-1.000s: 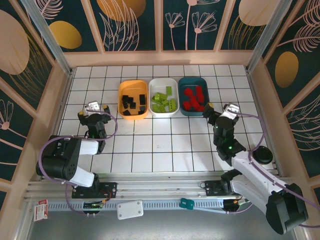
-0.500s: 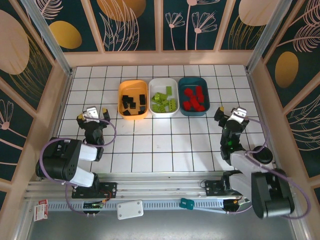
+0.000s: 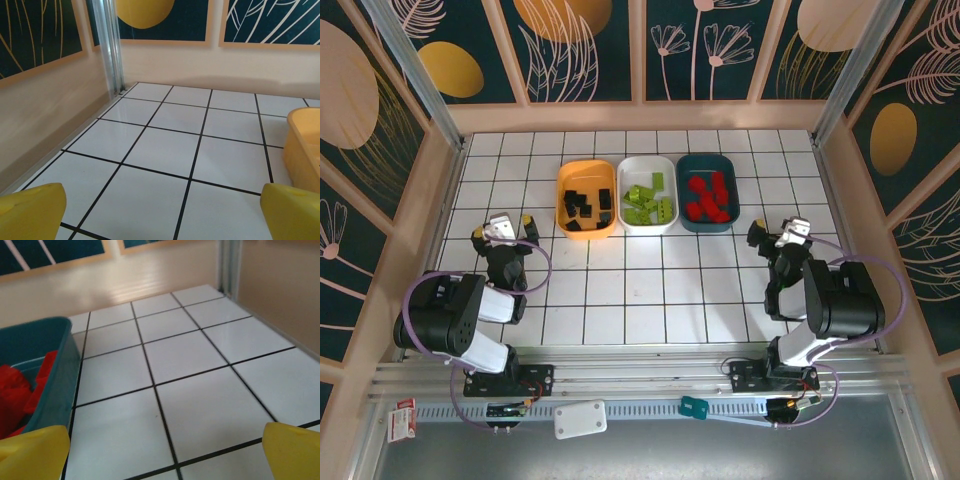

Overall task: Sort the legos into containers by color
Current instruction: Reset both arms

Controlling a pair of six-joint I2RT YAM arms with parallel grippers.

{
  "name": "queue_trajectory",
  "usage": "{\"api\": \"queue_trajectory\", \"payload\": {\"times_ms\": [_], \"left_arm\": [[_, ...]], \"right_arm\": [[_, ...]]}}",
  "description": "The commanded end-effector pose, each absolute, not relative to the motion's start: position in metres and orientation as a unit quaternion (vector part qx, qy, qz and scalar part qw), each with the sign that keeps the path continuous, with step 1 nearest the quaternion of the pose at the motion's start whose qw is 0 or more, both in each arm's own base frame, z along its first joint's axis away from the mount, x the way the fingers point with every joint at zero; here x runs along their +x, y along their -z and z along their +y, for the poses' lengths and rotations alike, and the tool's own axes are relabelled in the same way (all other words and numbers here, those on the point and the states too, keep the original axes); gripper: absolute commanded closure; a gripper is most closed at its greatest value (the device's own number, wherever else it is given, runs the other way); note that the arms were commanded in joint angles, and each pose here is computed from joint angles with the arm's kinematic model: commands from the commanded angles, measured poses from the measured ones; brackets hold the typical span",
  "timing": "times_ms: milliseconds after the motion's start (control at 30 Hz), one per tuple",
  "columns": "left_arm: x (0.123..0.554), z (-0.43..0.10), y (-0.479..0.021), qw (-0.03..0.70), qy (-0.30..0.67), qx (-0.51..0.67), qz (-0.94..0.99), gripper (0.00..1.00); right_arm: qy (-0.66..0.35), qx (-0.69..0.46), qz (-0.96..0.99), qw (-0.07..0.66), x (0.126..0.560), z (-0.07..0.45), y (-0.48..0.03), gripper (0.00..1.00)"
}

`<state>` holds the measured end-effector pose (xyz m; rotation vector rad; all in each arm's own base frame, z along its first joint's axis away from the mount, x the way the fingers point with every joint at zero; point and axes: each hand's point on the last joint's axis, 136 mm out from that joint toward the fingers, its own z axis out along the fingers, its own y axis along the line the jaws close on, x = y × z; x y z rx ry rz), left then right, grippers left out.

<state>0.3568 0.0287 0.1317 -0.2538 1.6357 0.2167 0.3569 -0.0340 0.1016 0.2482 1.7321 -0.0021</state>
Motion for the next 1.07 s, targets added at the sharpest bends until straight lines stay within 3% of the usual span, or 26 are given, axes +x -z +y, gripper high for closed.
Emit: {"api": "queue_trajectory", "payload": {"times_ms": [0,1033], "left_arm": [[0.359,0.033,-0.142,0.687,-0.092,-0.132,0.709,0.01],[0.361,0.035,-0.142,0.684,-0.091,-0.133,0.711,0.01]], "right_arm": [[-0.015,0.087,0.728,0.680,0.369,-0.025,-0.130,0.01],[0.017,0.115,0.721,0.684,0.365,-0.032,-0.131,0.01]]}}
